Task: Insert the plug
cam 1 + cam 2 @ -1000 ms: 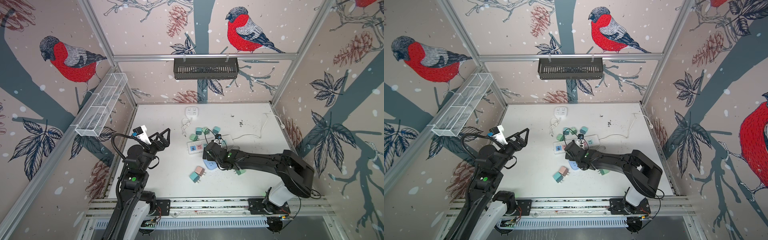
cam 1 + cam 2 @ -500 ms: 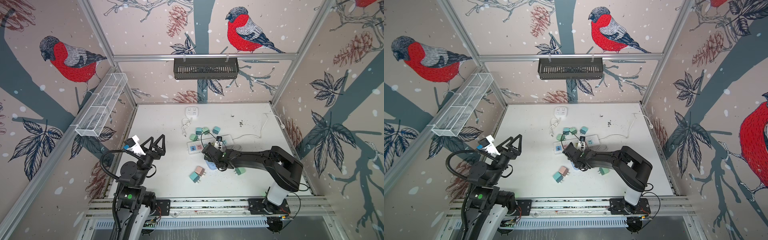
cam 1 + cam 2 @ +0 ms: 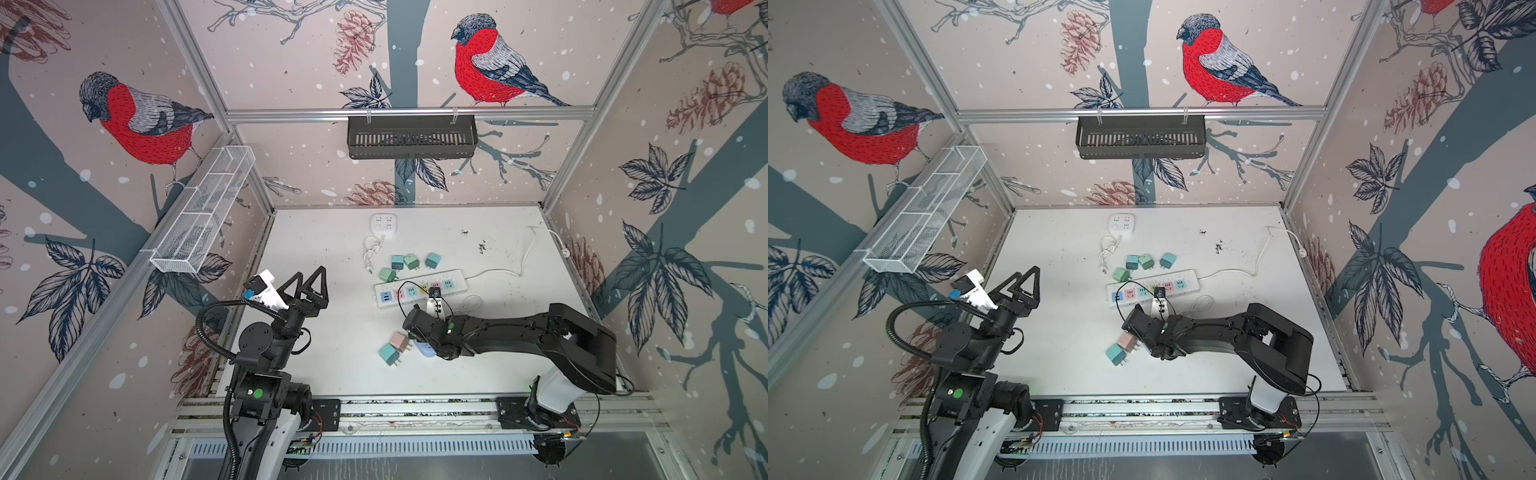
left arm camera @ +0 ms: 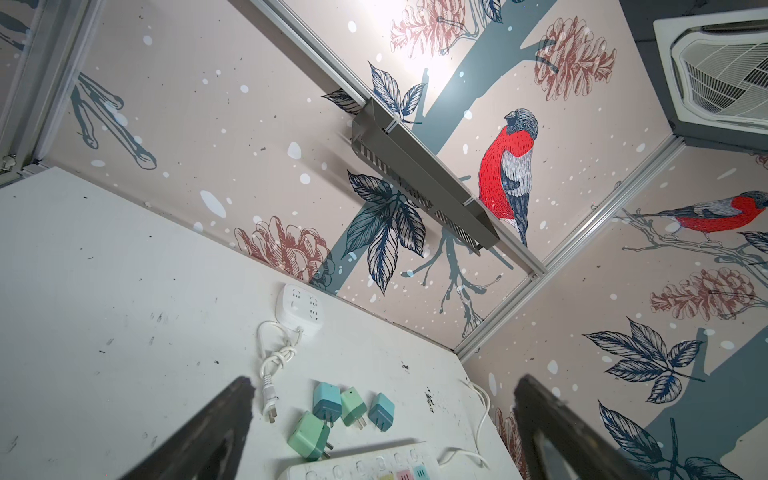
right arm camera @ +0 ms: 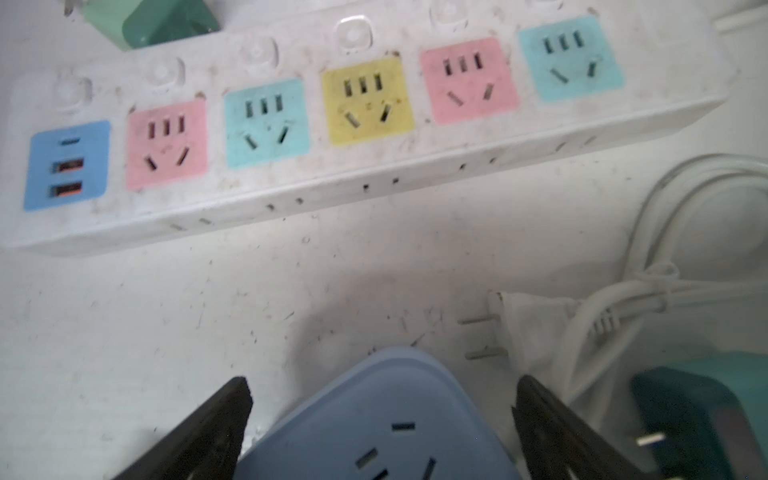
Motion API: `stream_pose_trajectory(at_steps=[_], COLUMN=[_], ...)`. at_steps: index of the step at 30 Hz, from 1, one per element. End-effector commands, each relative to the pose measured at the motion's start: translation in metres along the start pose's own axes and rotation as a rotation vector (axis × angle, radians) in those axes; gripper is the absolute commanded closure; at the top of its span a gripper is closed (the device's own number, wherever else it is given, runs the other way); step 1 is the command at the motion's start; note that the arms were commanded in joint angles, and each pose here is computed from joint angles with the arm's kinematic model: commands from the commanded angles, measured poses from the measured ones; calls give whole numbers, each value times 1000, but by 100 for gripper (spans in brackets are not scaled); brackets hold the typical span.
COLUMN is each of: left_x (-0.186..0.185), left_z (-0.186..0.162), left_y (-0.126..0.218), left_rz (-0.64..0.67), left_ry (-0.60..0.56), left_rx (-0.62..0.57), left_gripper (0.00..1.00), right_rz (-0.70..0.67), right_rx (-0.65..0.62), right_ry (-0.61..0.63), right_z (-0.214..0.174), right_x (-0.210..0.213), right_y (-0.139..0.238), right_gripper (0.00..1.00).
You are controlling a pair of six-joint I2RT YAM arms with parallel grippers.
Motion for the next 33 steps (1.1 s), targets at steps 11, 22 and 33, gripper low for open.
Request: stream_pose_trajectory(at_steps=[11,22,33], left_x=[-2,-2,-3], left_z=[2,2,2], left_y=[-1,-4,0], left_rz=[-13,-13,-26], left_ry=[10,16,22], left_rx=[-9,9,-10], left_gripper=[3,3,3], right_rz=[42,271,387], right_rx=[-71,19,118], right_ry=[-152,-352,-367], right_z=[25,12,4], right_x=[-34,-62,-35], right_y=[44,36,20], right_gripper=[0,3,5])
Point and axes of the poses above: each gripper's point midway between its finger pads, its own y axis back along the fingers, its own x axis along the line the jaws close on, z = x × y, the point moved 7 cm from there along y, back along the fingers, and after that the axes turned 11 degrees about -y, right-handed, at the moved point
